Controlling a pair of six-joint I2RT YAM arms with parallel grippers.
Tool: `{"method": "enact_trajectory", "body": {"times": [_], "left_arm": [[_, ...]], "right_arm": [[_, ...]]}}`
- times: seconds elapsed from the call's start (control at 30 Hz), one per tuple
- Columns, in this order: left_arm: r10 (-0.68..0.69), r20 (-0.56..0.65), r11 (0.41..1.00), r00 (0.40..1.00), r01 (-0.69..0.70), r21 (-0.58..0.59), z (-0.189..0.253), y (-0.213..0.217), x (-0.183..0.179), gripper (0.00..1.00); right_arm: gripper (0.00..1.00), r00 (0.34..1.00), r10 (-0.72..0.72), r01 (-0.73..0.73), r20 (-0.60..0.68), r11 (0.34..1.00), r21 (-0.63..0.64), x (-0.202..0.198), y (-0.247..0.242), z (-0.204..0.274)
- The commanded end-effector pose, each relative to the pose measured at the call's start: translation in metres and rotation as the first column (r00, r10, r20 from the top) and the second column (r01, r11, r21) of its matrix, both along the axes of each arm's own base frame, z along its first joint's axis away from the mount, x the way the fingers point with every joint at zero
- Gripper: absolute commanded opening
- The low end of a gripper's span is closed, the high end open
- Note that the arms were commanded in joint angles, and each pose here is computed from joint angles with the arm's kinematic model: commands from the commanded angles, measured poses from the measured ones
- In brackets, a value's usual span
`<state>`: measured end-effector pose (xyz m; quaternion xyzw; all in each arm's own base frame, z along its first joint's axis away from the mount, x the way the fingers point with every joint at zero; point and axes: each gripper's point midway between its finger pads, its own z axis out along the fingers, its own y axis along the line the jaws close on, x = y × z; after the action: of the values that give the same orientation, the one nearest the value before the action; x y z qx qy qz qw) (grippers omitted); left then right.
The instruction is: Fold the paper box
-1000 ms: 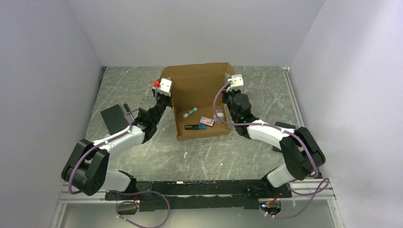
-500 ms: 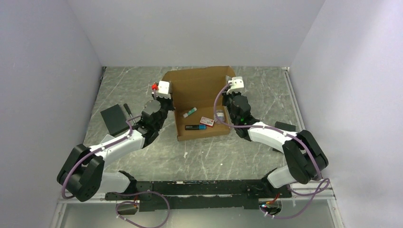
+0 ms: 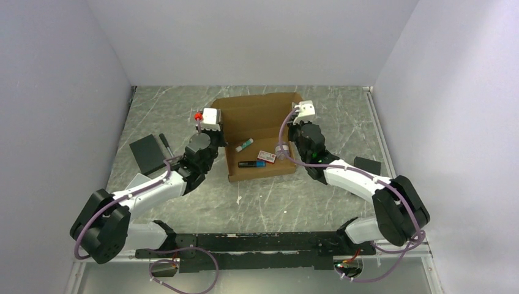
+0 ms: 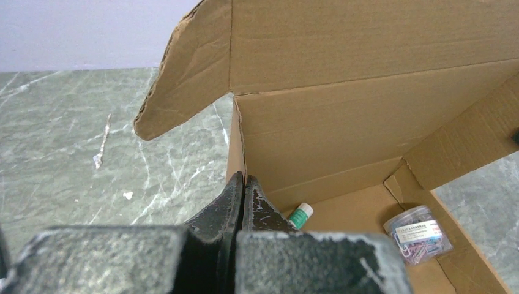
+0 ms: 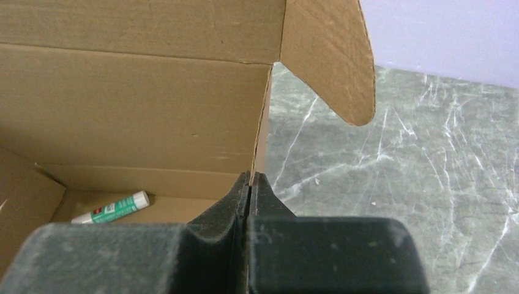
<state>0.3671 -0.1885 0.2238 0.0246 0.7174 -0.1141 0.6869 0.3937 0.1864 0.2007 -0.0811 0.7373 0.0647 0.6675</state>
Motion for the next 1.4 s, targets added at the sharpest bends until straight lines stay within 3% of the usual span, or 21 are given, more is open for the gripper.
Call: {"method": "enact_trajectory", "body": {"times": [0.0, 0.93, 1.37], "left_arm": [[-0.068, -0.07, 0.998, 0.995, 0.068, -0.008, -0.021, -0.016, -0.017, 0.0], [-0.113, -0.127, 0.994, 0.985, 0.112, -0.01, -0.039, -0.021, -0.052, 0.0], [-0.162, -0.128, 0.986, 0.978, 0.164, 0.005, -0.043, -0.028, -0.064, 0.0]], "right_arm": [[0.0, 0.983, 0.088, -0.099, -0.159, 0.993, -0.066, -0.025, 0.008, -0.04], [0.06, 0.947, 0.158, -0.198, -0.278, 0.973, -0.121, -0.057, 0.003, -0.069], [0.24, 0.935, 0.205, -0.257, -0.289, 0.954, -0.152, -0.07, 0.001, -0.064]]}}
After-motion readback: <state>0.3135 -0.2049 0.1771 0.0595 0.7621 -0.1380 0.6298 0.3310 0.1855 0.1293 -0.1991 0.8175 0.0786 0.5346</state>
